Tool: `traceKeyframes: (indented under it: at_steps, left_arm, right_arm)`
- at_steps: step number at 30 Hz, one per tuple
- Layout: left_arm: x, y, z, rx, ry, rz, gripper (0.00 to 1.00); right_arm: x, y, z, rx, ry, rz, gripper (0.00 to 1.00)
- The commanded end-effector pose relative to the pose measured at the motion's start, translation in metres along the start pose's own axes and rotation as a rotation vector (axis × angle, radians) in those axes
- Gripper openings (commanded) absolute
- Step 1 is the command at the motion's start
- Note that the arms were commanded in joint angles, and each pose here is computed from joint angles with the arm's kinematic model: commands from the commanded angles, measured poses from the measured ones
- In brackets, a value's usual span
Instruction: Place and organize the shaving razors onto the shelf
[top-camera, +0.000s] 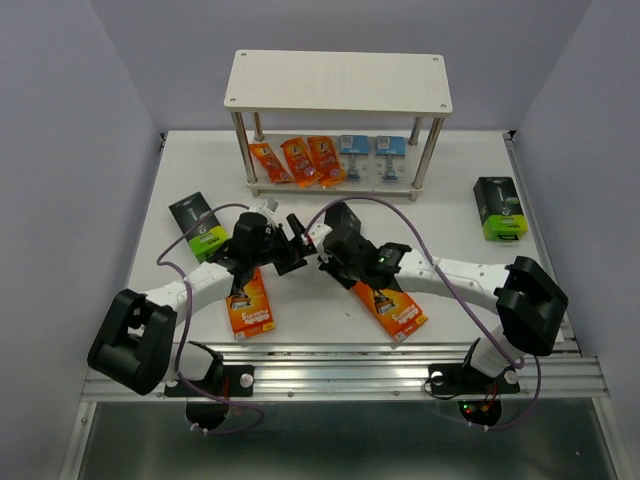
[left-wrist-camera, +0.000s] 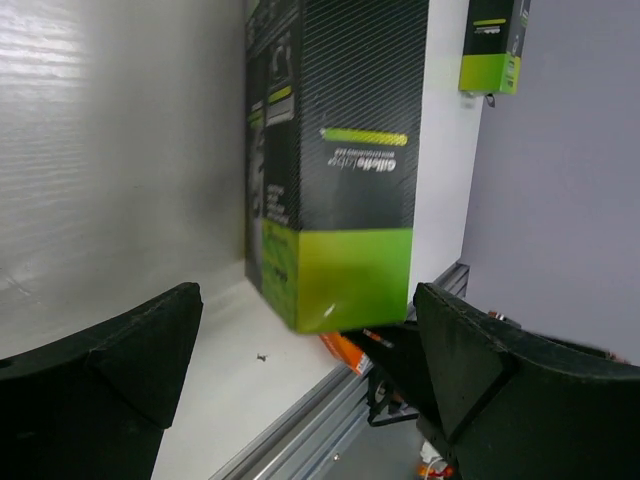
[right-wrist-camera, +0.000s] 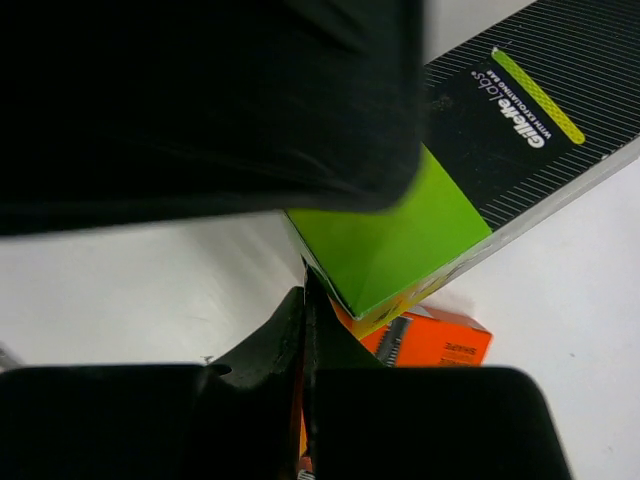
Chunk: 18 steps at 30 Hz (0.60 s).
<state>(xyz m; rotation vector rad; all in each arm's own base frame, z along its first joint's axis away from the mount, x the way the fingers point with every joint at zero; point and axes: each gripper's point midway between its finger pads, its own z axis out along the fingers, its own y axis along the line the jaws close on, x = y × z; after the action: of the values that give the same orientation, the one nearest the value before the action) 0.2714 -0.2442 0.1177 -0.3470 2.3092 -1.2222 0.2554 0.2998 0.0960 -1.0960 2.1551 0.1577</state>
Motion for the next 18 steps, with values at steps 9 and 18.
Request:
traceKeyframes:
  at_steps: [9, 18]
  left_arm:
    - [-0.006, -0.028, 0.017, 0.037, -0.03, -0.012, 0.99]
    - [0.018, 0.015, 0.018, -0.22, 0.037, 0.182, 0.99]
  right_arm:
    - [-0.05, 0.048, -0.005, -0.149, -0.176, -0.093, 0.01]
    - [-0.044, 0.051, -0.002, -0.118, -0.122, -0.167, 0.01]
